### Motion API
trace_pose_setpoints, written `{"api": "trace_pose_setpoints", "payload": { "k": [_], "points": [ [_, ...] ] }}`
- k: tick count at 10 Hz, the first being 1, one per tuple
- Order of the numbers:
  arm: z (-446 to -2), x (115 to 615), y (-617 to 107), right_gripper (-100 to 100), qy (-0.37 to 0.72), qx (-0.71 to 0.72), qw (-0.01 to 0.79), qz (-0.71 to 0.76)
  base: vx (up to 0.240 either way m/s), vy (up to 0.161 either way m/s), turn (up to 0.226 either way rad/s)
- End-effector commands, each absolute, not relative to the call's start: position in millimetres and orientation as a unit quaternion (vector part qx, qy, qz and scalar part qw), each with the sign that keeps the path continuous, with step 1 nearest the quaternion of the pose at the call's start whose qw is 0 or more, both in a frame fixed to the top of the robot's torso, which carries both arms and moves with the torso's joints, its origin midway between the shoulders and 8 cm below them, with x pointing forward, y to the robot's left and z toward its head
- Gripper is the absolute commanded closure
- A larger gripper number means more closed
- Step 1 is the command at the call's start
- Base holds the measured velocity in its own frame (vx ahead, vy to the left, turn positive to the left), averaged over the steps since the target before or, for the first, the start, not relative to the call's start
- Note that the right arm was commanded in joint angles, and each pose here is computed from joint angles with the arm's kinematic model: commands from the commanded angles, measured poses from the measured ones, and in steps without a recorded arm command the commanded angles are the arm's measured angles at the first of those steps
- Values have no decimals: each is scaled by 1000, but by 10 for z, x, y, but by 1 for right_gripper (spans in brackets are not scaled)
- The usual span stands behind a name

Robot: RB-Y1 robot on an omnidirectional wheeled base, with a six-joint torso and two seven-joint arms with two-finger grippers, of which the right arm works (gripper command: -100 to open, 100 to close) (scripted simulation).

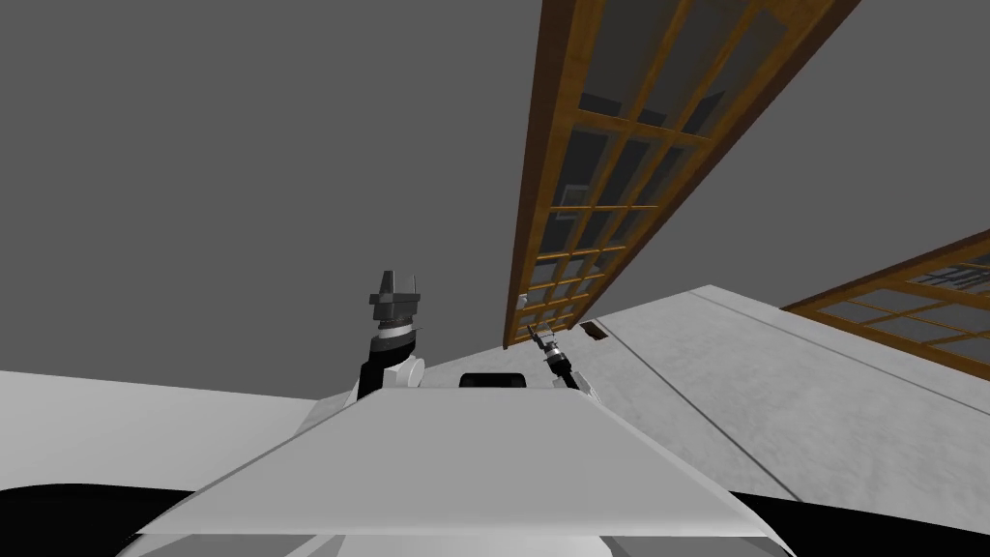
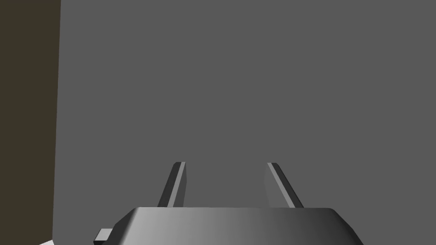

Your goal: Pull the door open

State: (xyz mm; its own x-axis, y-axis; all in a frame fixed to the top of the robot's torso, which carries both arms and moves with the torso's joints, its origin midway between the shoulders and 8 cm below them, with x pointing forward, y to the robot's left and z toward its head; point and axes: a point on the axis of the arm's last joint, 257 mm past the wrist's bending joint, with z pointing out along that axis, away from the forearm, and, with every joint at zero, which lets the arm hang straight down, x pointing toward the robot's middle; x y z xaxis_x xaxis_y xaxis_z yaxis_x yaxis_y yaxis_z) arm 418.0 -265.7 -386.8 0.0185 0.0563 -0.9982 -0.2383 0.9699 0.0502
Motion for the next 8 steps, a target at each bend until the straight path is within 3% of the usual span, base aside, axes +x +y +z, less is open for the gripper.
{"api": "trace_pose_setpoints", "payload": {
  "k": [1,4,8],
  "points": [
    [-3931,4166,-2671,-100,697,-77,706,95,140,-38,32],
    [-3980,4157,-2671,-100,700,-83,703,91,85,-15,17],
    [-3985,4118,-2711,-100,701,-80,703,85,134,173,56]
  ]
}}
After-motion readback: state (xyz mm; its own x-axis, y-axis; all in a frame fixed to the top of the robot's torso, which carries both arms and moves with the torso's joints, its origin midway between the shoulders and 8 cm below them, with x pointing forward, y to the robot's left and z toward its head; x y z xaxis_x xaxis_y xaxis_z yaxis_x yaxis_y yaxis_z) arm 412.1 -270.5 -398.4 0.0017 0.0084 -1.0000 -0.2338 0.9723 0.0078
